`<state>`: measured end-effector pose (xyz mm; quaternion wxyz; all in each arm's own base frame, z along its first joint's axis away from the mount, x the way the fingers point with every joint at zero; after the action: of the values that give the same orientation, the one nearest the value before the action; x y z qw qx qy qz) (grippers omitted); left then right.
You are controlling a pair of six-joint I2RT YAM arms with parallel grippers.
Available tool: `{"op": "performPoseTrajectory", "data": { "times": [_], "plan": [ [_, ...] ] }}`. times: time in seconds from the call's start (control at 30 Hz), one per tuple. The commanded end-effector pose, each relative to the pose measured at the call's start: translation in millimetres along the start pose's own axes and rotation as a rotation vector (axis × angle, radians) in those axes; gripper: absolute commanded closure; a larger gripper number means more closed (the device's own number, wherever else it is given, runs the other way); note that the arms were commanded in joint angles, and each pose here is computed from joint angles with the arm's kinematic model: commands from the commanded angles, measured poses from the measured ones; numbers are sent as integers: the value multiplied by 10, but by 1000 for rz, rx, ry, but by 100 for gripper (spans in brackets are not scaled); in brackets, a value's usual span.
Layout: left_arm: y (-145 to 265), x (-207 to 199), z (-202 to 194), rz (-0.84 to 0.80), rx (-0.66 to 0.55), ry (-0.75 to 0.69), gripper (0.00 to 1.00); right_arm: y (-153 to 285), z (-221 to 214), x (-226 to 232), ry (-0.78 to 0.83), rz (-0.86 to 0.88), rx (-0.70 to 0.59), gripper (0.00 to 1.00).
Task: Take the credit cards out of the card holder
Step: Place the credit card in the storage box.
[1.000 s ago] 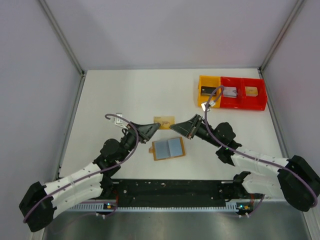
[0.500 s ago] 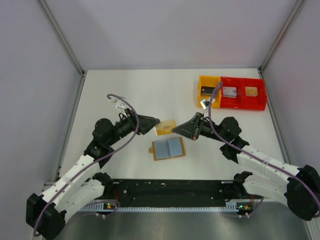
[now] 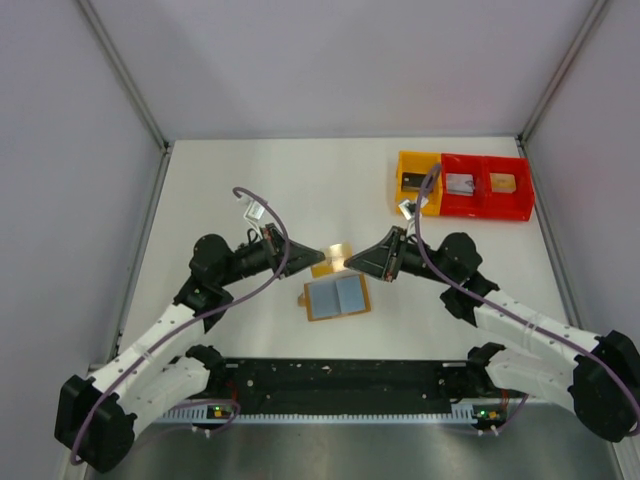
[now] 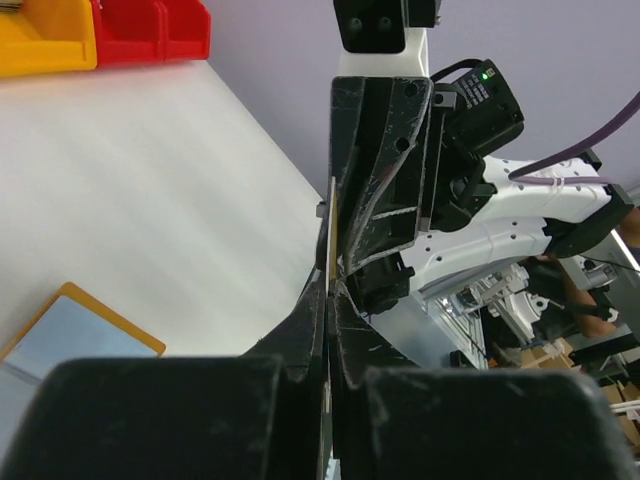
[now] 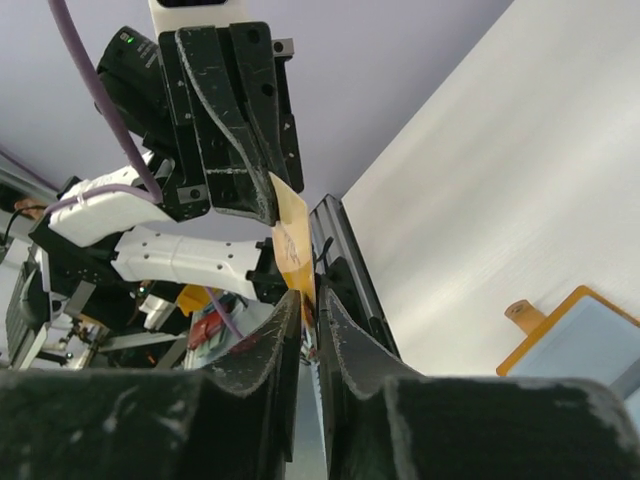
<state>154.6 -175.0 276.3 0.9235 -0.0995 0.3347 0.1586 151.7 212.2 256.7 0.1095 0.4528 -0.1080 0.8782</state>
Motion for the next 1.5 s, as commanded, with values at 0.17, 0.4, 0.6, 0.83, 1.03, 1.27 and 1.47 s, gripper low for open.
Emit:
{"op": "performPoseTrajectory", "data": {
  "times": [0.17, 0.4, 0.6, 0.83, 1.03, 1.27, 1.47],
  "plan": [
    [59, -58, -68, -2, -246, 159, 100, -26, 96, 177, 5, 100, -200, 62],
    [87, -113, -62, 39, -427, 231, 100, -71, 31, 104, -71, 62, -272, 64],
    [-14, -157, -103, 34, -452, 271, 100, -157, -22, 124, -89, 63, -273, 65],
    [-127, -158, -138, 38, -462, 302, 100, -237, -32, 193, -90, 104, -262, 68],
    [-165, -163, -156, 38, -461, 305, 100, -244, -19, 209, -94, 111, -270, 82],
    [-156, -119, -205, 60, -454, 291, 88, -223, 14, 218, -85, 90, -289, 100],
    [22, -15, -195, 221, -498, 204, 36, -54, 161, 83, -89, -33, -344, 100]
  ]
}}
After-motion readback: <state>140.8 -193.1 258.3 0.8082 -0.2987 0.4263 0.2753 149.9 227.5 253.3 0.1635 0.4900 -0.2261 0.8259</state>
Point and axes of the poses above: each gripper's point midway between its finger pads, its own y axis back along the fingers, its own x axis along the line the jaws close on, z = x × y, the point moved 9 cm from there along y, back along the fingers, and after that the axes turned 6 degrees about -y, right-handed, at the moved point
